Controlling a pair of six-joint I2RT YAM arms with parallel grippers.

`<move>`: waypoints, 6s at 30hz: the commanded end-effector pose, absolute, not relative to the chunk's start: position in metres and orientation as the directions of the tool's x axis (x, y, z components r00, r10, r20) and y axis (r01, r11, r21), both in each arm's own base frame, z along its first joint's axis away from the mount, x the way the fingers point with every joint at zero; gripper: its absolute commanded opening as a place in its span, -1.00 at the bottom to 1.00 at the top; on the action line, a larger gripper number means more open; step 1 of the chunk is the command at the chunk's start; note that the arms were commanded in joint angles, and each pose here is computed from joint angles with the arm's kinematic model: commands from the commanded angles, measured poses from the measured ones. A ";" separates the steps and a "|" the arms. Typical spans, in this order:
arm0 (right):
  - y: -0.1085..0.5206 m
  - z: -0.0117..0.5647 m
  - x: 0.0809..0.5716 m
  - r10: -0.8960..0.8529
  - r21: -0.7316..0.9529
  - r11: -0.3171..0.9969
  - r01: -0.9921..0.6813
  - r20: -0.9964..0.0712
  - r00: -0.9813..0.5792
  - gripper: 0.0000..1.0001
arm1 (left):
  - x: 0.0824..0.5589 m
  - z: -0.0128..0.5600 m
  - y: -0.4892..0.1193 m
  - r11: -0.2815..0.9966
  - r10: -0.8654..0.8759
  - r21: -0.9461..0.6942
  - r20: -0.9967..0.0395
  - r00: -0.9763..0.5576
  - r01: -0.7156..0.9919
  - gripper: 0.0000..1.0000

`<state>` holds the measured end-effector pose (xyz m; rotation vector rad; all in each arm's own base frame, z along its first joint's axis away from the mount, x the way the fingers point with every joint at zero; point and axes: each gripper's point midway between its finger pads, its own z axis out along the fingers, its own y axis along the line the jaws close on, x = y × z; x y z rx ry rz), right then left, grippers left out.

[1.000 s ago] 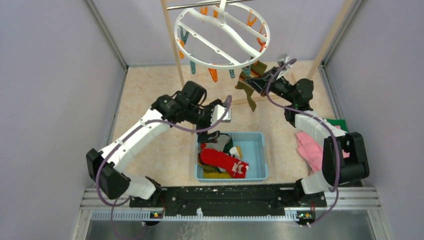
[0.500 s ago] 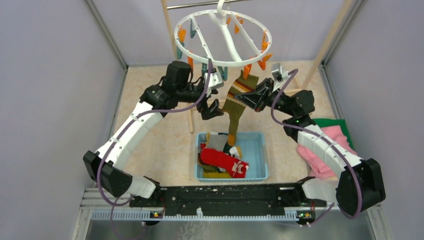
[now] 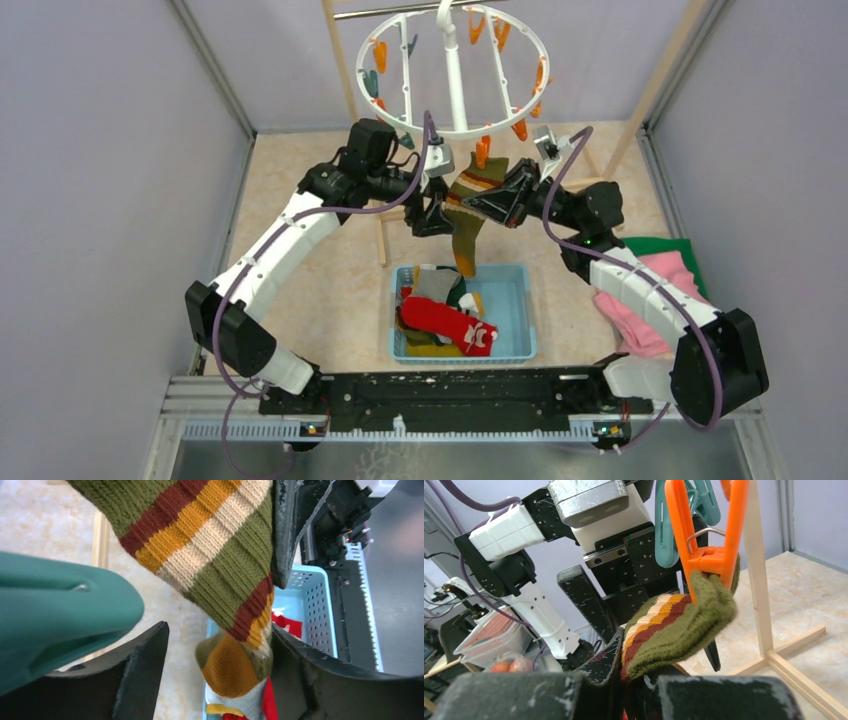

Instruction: Remove the socks clipped to the hanger

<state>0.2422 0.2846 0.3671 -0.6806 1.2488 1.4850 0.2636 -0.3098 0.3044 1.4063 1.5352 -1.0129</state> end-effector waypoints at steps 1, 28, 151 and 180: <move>0.286 0.400 0.234 0.366 0.271 0.043 -0.962 -0.900 -0.238 -0.80 | 0.258 0.328 -0.318 -0.025 0.291 -0.004 -0.957 0.004 1.000 0.31; 0.247 0.424 0.304 0.340 0.122 0.487 -0.865 -0.939 0.058 0.04 | 0.244 0.322 -0.306 0.007 0.303 -0.022 -0.953 -0.023 1.000 -1.00; 0.090 0.203 0.284 0.316 0.328 0.945 0.015 -0.895 -0.316 0.97 | 0.361 0.121 -0.045 0.920 0.189 -0.024 -0.848 -0.495 0.391 0.98; -0.052 0.124 0.335 0.070 0.087 0.898 0.431 -0.996 0.057 0.97 | 0.362 0.101 -0.052 0.924 0.123 0.129 -0.992 0.041 0.361 0.98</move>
